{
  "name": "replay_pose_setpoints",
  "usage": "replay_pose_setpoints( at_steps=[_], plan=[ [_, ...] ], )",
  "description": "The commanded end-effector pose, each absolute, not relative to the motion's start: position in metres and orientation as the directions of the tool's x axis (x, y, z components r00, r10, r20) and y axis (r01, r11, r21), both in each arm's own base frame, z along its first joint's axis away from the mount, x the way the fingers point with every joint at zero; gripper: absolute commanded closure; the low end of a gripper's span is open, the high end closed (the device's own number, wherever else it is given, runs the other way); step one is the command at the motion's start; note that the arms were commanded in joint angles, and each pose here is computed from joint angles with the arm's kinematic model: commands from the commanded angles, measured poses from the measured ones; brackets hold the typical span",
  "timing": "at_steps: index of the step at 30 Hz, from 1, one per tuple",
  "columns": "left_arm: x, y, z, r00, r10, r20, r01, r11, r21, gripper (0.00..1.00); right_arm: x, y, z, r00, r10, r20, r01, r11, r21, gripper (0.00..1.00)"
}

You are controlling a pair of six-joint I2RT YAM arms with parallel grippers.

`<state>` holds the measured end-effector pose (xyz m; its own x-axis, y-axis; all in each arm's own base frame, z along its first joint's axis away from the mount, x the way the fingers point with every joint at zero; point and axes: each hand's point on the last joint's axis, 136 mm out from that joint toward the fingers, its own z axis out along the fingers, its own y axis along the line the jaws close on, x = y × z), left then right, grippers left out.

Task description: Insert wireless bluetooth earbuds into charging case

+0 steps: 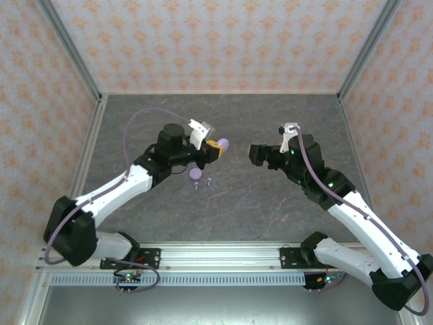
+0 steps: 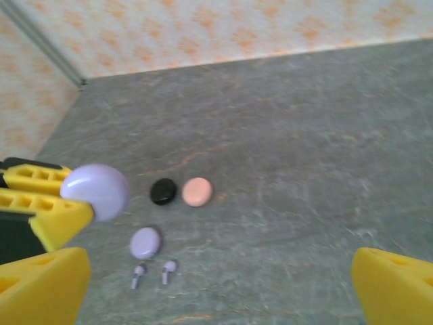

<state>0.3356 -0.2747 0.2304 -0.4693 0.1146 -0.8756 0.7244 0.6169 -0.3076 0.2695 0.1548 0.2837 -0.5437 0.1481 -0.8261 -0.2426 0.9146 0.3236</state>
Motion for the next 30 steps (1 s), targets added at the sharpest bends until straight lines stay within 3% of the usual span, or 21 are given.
replay_pose_setpoints(
  at_steps=[1, 12, 23, 27, 30],
  plan=[
    [0.365, -0.272, 0.224, -0.533, 0.071, -0.843, 0.649, 0.675, -0.352, 1.00, 0.271, 0.125, 0.268, -0.524, 0.249, -0.815, -0.073, 0.940, 0.334, 0.01],
    [0.423, -0.295, 0.134, -0.735, 0.080, -0.674, 0.497, 0.740, -0.454, 1.00, 0.267, 0.110, 0.246, -0.555, 0.275, -0.785, 0.026, 0.949, 0.314, 0.01],
    [0.443, -0.307, 0.066, -0.845, 0.056, -0.533, 0.365, 0.788, -0.496, 1.00, 0.262, 0.105, 0.242, -0.572, 0.273, -0.774, 0.049, 0.952, 0.301, 0.01],
    [0.443, -0.308, 0.055, -0.858, 0.059, -0.511, 0.350, 0.795, -0.496, 0.90, 0.263, 0.106, 0.242, -0.571, 0.273, -0.775, 0.048, 0.953, 0.300, 0.01],
    [0.442, -0.309, 0.053, -0.860, 0.065, -0.506, 0.351, 0.794, -0.495, 0.89, 0.263, 0.106, 0.242, -0.571, 0.272, -0.775, 0.048, 0.953, 0.299, 0.01]
  ],
)
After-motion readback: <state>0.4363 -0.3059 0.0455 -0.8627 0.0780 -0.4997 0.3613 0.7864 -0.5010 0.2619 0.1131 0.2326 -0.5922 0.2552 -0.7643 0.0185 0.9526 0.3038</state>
